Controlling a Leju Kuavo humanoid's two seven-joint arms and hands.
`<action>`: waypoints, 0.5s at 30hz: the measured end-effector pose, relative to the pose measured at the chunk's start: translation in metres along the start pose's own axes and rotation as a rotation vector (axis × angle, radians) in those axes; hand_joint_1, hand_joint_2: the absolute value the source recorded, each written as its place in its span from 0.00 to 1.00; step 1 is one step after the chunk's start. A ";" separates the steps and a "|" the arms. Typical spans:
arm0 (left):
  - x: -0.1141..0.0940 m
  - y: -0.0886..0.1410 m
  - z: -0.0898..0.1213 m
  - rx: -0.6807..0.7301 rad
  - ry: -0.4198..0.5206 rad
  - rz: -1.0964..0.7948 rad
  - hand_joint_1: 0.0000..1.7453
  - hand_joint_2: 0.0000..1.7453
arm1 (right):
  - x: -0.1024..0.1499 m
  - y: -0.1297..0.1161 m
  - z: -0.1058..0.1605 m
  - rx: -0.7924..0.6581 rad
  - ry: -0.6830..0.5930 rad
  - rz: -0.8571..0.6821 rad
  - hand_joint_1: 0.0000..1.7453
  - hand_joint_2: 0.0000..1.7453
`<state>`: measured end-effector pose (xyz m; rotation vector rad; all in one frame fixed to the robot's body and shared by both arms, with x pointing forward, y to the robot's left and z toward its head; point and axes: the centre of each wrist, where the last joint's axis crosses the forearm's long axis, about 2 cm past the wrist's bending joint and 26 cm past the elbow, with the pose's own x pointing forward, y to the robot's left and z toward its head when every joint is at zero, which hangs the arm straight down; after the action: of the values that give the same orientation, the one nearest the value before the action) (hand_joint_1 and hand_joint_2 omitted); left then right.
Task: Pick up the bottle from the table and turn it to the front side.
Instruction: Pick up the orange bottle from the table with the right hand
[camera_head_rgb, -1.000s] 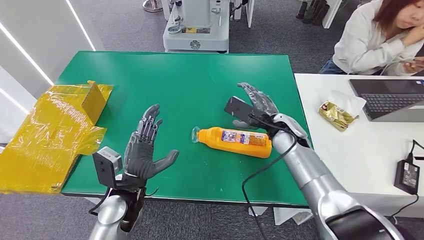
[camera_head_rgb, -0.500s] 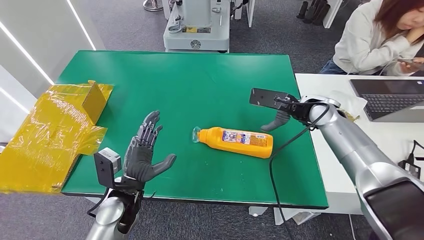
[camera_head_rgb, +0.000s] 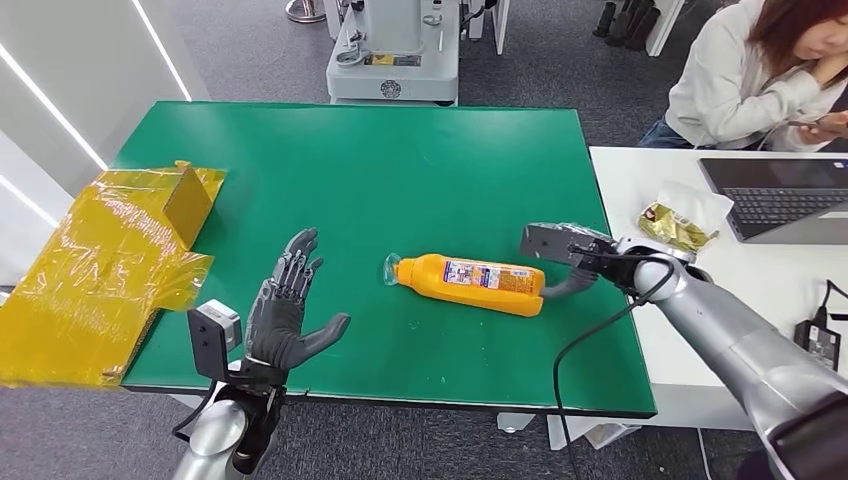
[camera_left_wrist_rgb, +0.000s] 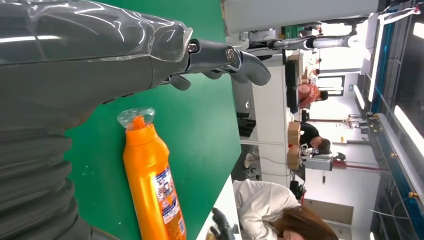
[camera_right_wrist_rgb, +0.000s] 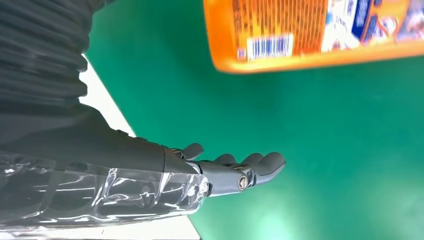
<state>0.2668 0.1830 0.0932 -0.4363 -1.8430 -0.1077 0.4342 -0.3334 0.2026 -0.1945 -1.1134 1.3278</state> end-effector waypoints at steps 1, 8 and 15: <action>0.000 0.000 0.001 0.000 0.002 -0.003 0.00 1.00 | -0.003 0.006 -0.001 -0.007 -0.002 0.007 0.00 1.00; -0.001 0.000 0.004 -0.001 0.002 -0.049 0.00 1.00 | -0.011 0.037 -0.010 -0.058 -0.031 0.079 0.00 1.00; 0.002 0.002 -0.001 0.022 -0.036 -0.157 0.00 1.00 | -0.003 0.054 -0.020 -0.064 -0.071 0.148 0.00 1.00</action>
<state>0.2686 0.1852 0.0948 -0.2795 -1.9107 -0.1871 0.4134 -0.3096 0.1541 -0.2839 -1.2217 1.4405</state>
